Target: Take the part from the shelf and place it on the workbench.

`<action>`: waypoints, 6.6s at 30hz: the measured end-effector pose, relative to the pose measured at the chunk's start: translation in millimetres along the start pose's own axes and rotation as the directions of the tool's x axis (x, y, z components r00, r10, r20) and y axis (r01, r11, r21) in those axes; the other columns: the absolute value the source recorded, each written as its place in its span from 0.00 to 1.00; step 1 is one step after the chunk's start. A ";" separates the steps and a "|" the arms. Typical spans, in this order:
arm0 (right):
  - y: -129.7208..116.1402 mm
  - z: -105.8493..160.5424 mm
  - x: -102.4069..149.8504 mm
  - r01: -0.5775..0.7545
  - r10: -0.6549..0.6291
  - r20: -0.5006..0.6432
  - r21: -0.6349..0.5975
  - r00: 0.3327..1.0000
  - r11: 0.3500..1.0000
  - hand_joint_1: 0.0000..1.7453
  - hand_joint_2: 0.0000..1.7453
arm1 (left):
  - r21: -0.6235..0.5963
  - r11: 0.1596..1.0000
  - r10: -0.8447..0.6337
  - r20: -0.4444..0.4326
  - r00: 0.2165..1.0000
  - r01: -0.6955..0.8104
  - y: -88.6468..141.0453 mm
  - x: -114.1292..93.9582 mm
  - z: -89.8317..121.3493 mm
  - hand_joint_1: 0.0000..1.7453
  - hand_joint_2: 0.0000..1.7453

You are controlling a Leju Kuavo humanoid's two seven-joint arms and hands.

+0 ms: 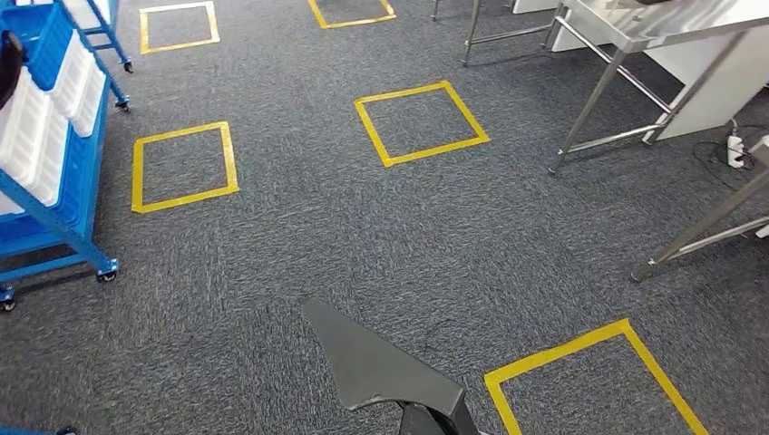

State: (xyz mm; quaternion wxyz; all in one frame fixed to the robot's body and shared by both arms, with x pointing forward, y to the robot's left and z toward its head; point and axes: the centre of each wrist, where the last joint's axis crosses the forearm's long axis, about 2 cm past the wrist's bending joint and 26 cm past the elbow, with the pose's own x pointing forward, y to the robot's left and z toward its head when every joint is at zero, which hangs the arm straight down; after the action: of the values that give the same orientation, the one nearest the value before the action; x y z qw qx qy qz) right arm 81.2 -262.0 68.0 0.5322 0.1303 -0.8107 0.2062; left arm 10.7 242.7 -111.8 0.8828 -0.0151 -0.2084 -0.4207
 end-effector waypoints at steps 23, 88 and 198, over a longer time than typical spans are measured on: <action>1.0 1.3 -1.1 0.001 -0.001 -0.007 -0.003 1.000 1.000 1.00 1.00 | 0.000 1.000 0.000 0.001 1.000 0.000 0.2 0.5 -0.2 0.00 0.00; 25.6 -28.3 -15.2 -0.017 0.015 -0.031 -0.074 0.999 0.997 1.00 1.00 | 0.005 1.000 -0.001 -0.003 1.000 0.001 5.3 -2.0 -0.3 0.00 0.00; -129.5 -323.1 -9.8 -0.923 0.938 -0.158 0.188 0.310 0.336 1.00 1.00 | -0.158 0.910 -0.375 0.088 0.923 0.384 -15.1 127.0 -18.9 0.00 0.00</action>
State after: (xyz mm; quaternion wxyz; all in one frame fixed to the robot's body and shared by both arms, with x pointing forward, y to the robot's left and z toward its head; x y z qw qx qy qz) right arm 402.4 -223.4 196.9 0.4049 -0.3691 -0.6602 0.5137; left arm 77.1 135.5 -83.0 0.7734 -0.0623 -0.1949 -0.6000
